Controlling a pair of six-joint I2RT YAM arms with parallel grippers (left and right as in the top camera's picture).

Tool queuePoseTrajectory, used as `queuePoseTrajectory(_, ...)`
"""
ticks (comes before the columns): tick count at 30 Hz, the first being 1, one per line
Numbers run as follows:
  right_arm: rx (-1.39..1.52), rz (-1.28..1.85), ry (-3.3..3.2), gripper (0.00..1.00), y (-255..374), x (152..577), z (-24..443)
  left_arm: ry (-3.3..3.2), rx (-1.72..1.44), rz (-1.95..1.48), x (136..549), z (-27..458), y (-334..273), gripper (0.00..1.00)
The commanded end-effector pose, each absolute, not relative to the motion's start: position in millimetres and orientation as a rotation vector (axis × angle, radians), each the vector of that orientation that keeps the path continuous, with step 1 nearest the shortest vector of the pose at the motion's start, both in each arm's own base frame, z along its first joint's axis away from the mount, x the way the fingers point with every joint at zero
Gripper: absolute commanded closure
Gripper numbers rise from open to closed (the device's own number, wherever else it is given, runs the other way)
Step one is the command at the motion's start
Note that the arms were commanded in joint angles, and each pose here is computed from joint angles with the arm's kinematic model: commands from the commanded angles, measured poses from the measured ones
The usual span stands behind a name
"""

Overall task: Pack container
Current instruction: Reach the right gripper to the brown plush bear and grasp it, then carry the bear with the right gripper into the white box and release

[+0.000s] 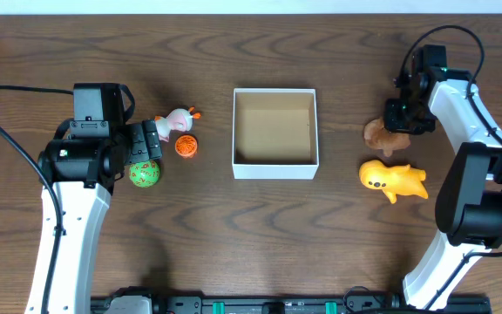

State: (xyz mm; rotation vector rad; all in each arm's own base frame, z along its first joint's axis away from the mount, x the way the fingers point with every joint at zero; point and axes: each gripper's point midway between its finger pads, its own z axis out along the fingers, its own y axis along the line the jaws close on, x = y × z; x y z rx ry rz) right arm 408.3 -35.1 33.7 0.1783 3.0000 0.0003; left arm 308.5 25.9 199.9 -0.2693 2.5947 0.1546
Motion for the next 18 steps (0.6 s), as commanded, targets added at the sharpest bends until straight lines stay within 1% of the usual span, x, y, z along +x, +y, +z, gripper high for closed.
queuePoseTrajectory(1, 0.172, -0.042, 3.107, 0.99, -26, 389, 6, 2.587, -0.257, 0.162, 312, 204, 27, 0.02)
queuePoseTrajectory(4, 0.170, -0.060, 3.102, 0.99, -21, 389, 14, 2.587, -0.257, 0.161, 312, 204, 27, 0.02)
queuePoseTrajectory(8, 0.135, -0.130, 3.035, 0.99, -9, 397, 52, 2.587, -0.257, 0.161, 312, 204, 27, 0.02)
queuePoseTrajectory(13, 0.078, -0.166, 2.821, 0.99, 27, 412, 147, 2.587, -0.257, 0.161, 312, 204, 27, 0.02)
queuePoseTrajectory(14, 0.076, -0.160, 2.752, 0.99, 39, 414, 174, 2.587, -0.257, 0.162, 312, 204, 27, 0.02)
queuePoseTrajectory(18, 0.018, -0.076, 2.551, 0.99, 89, 414, 246, 2.587, -0.257, 0.161, 312, 204, 27, 0.02)
